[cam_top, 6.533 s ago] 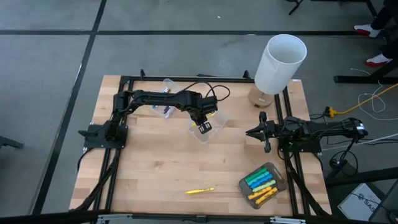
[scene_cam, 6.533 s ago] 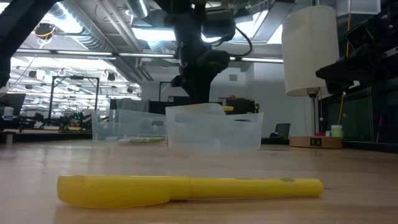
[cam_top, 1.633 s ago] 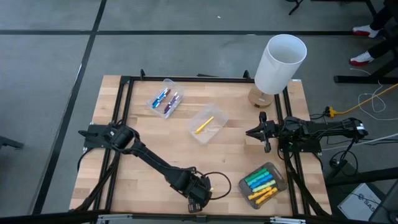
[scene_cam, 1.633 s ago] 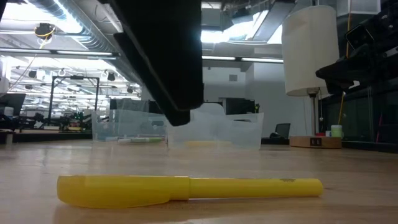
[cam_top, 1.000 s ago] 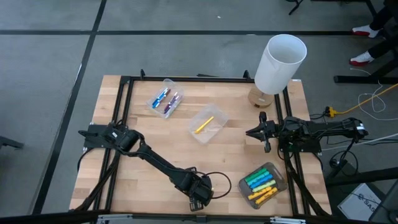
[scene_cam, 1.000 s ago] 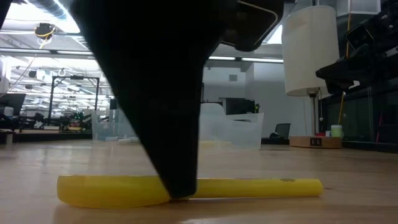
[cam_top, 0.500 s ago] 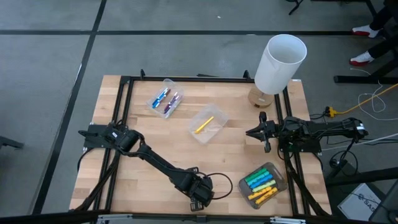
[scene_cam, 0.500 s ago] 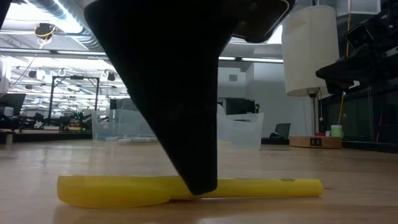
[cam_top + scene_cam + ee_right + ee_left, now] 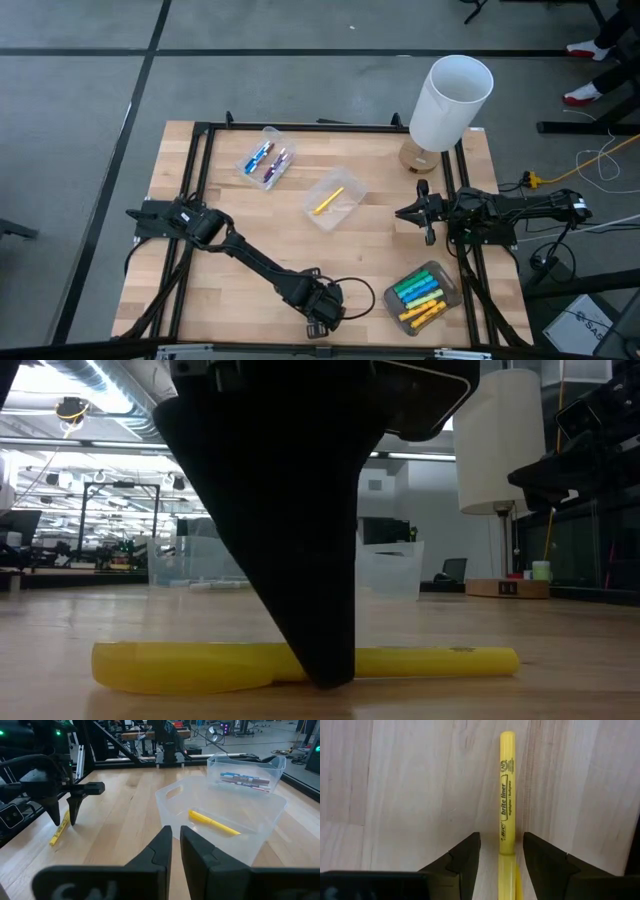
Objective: Pick & Place Markers
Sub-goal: Put the yellow pen into the white bin
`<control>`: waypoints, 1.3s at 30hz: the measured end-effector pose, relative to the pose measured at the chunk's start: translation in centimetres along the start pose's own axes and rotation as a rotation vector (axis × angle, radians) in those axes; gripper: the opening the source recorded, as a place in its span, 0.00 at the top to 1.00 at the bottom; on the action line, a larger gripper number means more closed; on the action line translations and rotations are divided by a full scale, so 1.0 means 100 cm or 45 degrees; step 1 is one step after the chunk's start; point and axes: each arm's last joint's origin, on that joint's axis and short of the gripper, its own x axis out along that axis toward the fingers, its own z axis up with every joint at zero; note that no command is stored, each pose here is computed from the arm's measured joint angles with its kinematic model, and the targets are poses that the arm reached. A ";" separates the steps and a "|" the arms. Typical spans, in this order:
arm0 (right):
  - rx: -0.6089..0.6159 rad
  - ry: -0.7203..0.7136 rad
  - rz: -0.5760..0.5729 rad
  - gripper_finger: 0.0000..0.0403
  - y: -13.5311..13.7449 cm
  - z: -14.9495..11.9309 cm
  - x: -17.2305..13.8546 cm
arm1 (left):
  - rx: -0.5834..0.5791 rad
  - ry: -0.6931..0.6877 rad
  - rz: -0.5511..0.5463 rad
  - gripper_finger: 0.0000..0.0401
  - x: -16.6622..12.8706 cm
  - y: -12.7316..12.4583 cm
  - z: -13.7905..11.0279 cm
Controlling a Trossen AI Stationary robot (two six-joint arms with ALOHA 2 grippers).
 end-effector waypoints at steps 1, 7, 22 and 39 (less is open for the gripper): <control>0.000 0.000 0.000 0.90 0.000 0.000 0.000 | -0.001 0.004 0.001 0.63 0.000 0.000 0.000; 0.000 0.000 0.000 0.90 0.000 0.000 0.000 | -0.013 0.065 0.013 0.68 0.001 0.003 -0.003; 0.000 0.000 0.000 0.90 0.000 0.000 0.000 | -0.025 0.113 0.008 0.94 0.002 0.009 -0.002; 0.000 0.000 0.000 0.90 0.000 0.000 0.000 | -0.024 0.111 -0.012 0.94 -0.005 0.011 0.001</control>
